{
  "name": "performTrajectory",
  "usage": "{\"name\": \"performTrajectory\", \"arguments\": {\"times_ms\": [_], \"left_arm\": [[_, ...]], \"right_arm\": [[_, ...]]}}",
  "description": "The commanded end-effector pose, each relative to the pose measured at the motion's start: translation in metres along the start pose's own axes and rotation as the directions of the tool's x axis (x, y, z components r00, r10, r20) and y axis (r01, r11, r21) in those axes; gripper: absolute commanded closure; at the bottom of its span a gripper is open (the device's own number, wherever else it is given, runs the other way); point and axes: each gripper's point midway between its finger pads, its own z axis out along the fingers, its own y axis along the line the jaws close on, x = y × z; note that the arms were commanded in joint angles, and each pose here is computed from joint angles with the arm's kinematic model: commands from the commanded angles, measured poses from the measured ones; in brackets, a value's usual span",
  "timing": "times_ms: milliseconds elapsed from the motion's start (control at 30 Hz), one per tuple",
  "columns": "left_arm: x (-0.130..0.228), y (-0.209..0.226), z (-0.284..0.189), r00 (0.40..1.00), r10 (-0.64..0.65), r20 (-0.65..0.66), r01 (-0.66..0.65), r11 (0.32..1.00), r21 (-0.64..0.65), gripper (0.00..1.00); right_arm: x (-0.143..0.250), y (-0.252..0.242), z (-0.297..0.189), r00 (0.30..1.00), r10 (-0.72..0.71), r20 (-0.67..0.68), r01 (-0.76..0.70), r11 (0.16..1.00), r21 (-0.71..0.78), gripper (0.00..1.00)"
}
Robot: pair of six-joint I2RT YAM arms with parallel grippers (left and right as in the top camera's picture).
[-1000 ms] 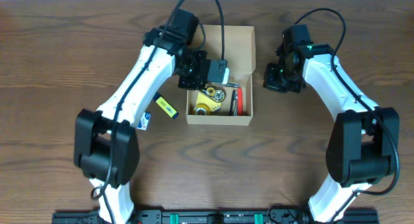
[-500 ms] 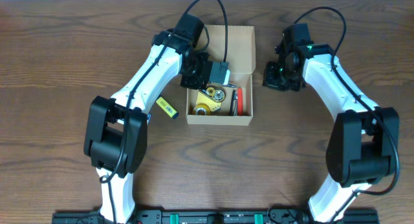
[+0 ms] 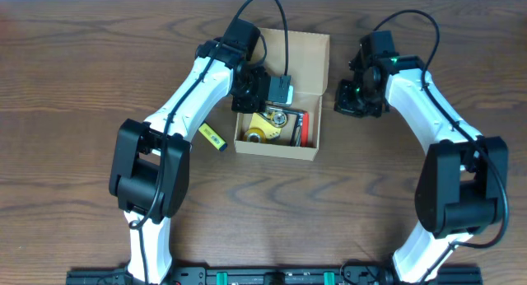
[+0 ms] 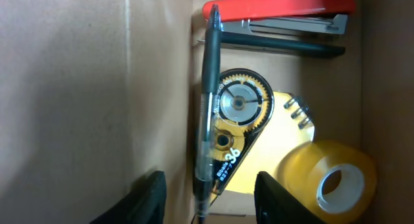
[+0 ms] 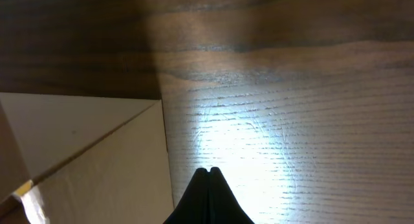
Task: Pack container
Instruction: 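Lower the pen into the box and open the left gripper, then raise the left gripper out of the box and move toward the yellow highlighter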
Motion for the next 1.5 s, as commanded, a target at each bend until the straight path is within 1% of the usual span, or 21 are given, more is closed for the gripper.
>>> {"name": "performTrajectory", "arguments": {"times_ms": [0,67,167,267,333,400,433,467,600,700,767,833,900,967,1033,1133,1200,1300,1400,1467], "left_arm": [[0.001,0.002,0.003,0.999,-0.038,0.0,0.038,0.999,0.002,0.52],[-0.002,0.002,0.001,1.0,-0.031,0.002,0.031,1.0,-0.003,0.44],[-0.011,0.006,-0.009,1.0,-0.015,0.012,0.015,0.999,-0.028,0.43],[-0.024,0.013,-0.029,0.999,-0.009,0.031,0.011,0.997,-0.079,0.45],[-0.035,0.019,-0.049,0.999,-0.013,0.05,0.019,0.992,-0.125,0.51],[-0.045,0.022,-0.07,0.998,-0.007,0.067,0.019,0.986,-0.169,0.6],[-0.049,0.022,-0.08,0.997,0.002,0.073,0.012,0.982,-0.189,0.73],[-0.056,0.021,-0.099,0.996,0.017,0.085,0.003,0.974,-0.225,0.94],[-0.073,0.013,-0.148,0.993,0.059,0.106,-0.024,0.951,-0.309,0.94],[-0.077,0.005,-0.174,0.993,0.055,0.103,-0.016,0.937,-0.348,0.94],[-0.071,0.004,-0.189,0.995,-0.032,0.097,0.067,0.921,-0.383,0.94],[-0.054,0.008,-0.203,0.977,-0.194,0.088,0.213,0.875,-0.434,0.94],[-0.029,0.013,-0.213,0.929,-0.359,0.088,0.356,0.804,-0.476,0.94],[-0.009,0.013,-0.218,0.87,-0.479,0.114,0.471,0.742,-0.476,0.94],[0.009,0.011,-0.221,0.777,-0.602,0.185,0.616,0.664,-0.424,0.94],[0.024,0.005,-0.223,0.642,-0.711,0.288,0.767,0.583,-0.27,0.94],[0.038,0.003,-0.225,0.558,-0.765,0.322,0.829,0.523,-0.197,0.94],[0.068,0.004,-0.222,0.396,-0.855,0.336,0.918,0.371,-0.139,0.94],[0.088,0.001,-0.213,0.312,-0.898,0.309,0.95,0.291,-0.113,0.94],[0.095,-0.001,-0.203,0.29,-0.915,0.281,0.957,0.274,-0.098,0.94]], "right_arm": [[-0.005,0.002,-0.006,1.0,-0.018,0.012,0.018,1.0,-0.012,0.99],[-0.004,0.002,-0.006,1.0,-0.026,0.008,0.026,1.0,-0.011,0.99],[-0.002,0.002,-0.006,1.0,-0.027,0.003,0.028,1.0,-0.01,0.99],[-0.001,0.001,-0.006,0.999,-0.033,-0.003,0.033,0.999,-0.008,0.98],[0.0,0.001,-0.007,0.999,-0.033,-0.004,0.033,0.999,-0.008,0.99],[0.0,0.002,-0.01,0.999,-0.034,0.001,0.034,0.999,-0.01,0.98],[-0.001,0.003,-0.012,0.999,-0.036,0.005,0.036,0.999,-0.014,0.98],[-0.002,0.006,-0.017,0.999,-0.039,0.02,0.04,0.999,-0.023,0.99],[-0.007,0.015,-0.033,0.996,-0.059,0.067,0.063,0.996,-0.055,0.98],[-0.008,0.023,-0.043,0.994,-0.067,0.089,0.075,0.993,-0.091,0.98],[-0.01,0.031,-0.045,0.99,-0.09,0.105,0.103,0.987,-0.127,0.98],[-0.013,0.039,-0.046,0.987,-0.106,0.124,0.124,0.981,-0.15,0.98],[-0.016,0.047,-0.045,0.982,-0.122,0.142,0.144,0.977,-0.157,0.98],[-0.017,0.054,-0.045,0.976,-0.147,0.159,0.172,0.972,-0.161,0.99],[-0.017,0.06,-0.044,0.968,-0.181,0.173,0.209,0.964,-0.161,0.99],[-0.018,0.059,-0.043,0.962,-0.205,0.183,0.229,0.965,-0.125,0.98],[-0.02,0.056,-0.042,0.96,-0.205,0.191,0.227,0.969,-0.1,0.98],[-0.025,0.055,-0.043,0.955,-0.21,0.21,0.232,0.968,-0.09,0.99],[-0.03,0.058,-0.044,0.948,-0.213,0.235,0.24,0.966,-0.094,0.98],[-0.034,0.06,-0.045,0.942,-0.224,0.25,0.254,0.963,-0.094,0.98]]}}
